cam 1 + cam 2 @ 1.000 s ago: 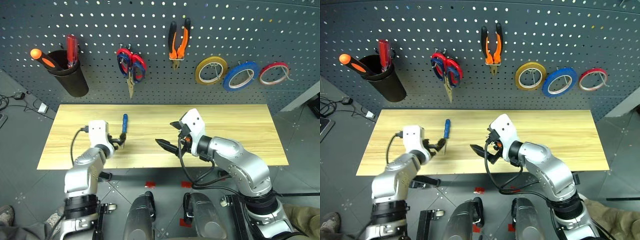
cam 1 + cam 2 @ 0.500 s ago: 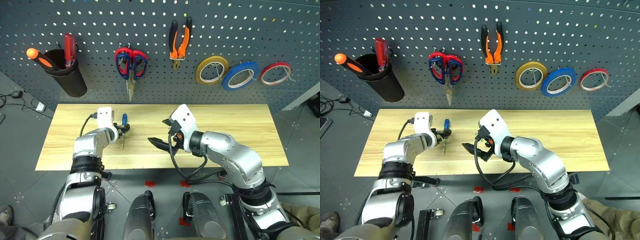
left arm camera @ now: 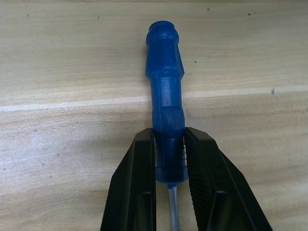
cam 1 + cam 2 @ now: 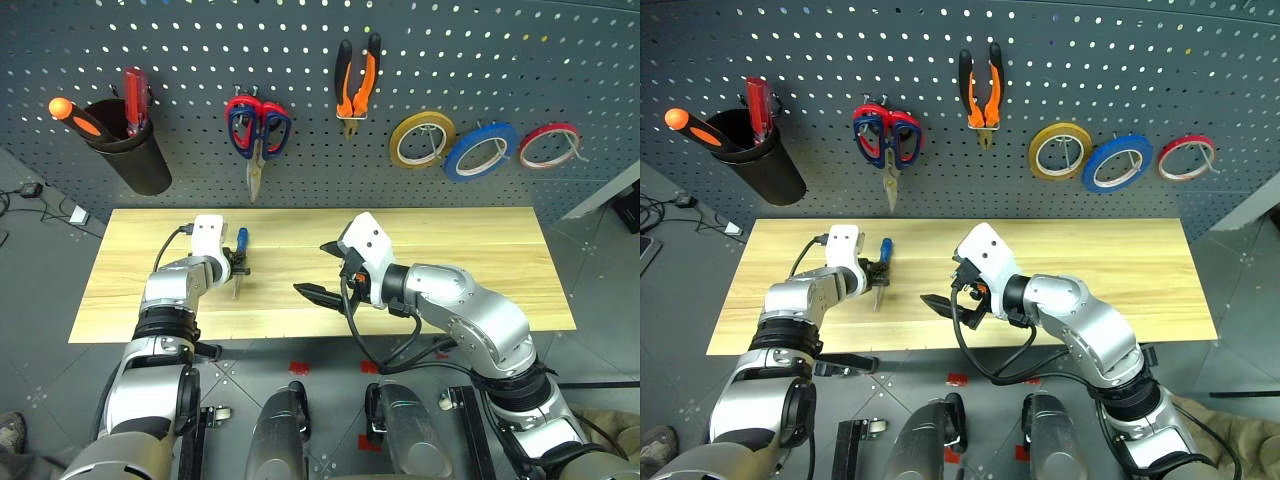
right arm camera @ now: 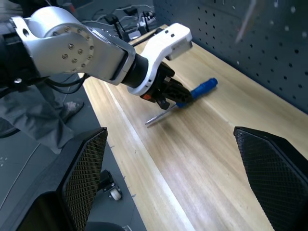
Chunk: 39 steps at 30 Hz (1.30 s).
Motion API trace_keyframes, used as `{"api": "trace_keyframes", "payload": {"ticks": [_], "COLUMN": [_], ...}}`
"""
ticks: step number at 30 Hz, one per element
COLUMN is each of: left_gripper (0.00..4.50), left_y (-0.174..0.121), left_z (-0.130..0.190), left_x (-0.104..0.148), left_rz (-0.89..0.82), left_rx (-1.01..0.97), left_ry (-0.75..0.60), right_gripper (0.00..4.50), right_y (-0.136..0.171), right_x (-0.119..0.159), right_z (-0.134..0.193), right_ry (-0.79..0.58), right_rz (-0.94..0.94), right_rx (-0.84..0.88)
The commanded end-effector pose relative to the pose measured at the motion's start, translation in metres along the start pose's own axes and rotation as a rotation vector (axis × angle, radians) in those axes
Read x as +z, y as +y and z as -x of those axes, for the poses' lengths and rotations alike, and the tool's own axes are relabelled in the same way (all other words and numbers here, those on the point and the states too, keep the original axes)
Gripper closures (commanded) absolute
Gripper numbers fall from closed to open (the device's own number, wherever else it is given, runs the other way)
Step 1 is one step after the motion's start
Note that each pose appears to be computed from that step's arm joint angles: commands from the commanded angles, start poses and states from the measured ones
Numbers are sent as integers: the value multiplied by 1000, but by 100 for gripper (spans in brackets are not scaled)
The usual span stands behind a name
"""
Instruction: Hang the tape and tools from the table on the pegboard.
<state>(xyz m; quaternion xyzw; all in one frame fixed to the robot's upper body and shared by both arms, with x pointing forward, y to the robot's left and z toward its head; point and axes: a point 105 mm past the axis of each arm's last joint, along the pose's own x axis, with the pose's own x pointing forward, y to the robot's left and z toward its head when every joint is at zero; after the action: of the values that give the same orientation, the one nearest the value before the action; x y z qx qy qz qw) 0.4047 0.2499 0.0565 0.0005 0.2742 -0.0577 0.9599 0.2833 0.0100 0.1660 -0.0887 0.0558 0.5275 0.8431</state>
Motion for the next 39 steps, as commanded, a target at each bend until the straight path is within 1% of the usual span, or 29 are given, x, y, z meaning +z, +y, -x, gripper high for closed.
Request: {"api": "trace_keyframes", "payload": {"ticks": [1,3,4,6,8,10,12,14,17,18,24,27,30,33,36,39], "left_gripper": [397,397,397,397,397,397,397,397,397,397,397,397,397,397,397,397], "left_y": [-9,-15,-17,-22,-30,-34,-32,-25,-14,-12,-15,-10,-1,10,16,25], "left_z": [28,56,67,96,124,148,168,191,213,216,222,222,218,216,217,211], "left_x": [20,22,24,35,48,60,72,94,118,124,185,207,216,220,220,214], "left_rz": [-166,-280,-306,-389,-407,-401,-435,-447,-420,-403,-418,-453,-478,-476,-487,-481], "left_rx": [-137,-200,-215,-218,-222,-208,-146,-31,88,101,165,207,255,300,345,394], "left_ry": [-151,-233,-272,-384,-502,-593,-673,-786,-901,-926,-1150,-1219,-1245,-1265,-1285,-1276], "right_gripper": [0,0,0,0,0,0,0,0,0,0,0,0,0,0,0,0], "right_y": [12,12,12,11,12,11,8,4,2,2,8,9,9,11,13,15], "right_x": [22,28,31,37,38,40,43,46,51,52,69,76,76,75,77,82], "right_z": [5,9,10,16,22,26,28,29,29,28,15,12,11,10,9,8], "right_ry": [-86,-121,-140,-179,-188,-195,-207,-217,-234,-238,-298,-323,-329,-328,-337,-360], "right_rz": [72,102,120,169,190,192,196,202,209,211,263,267,265,272,276,273], "right_rx": [55,62,62,64,81,92,89,84,87,90,118,111,99,93,88,85]}}
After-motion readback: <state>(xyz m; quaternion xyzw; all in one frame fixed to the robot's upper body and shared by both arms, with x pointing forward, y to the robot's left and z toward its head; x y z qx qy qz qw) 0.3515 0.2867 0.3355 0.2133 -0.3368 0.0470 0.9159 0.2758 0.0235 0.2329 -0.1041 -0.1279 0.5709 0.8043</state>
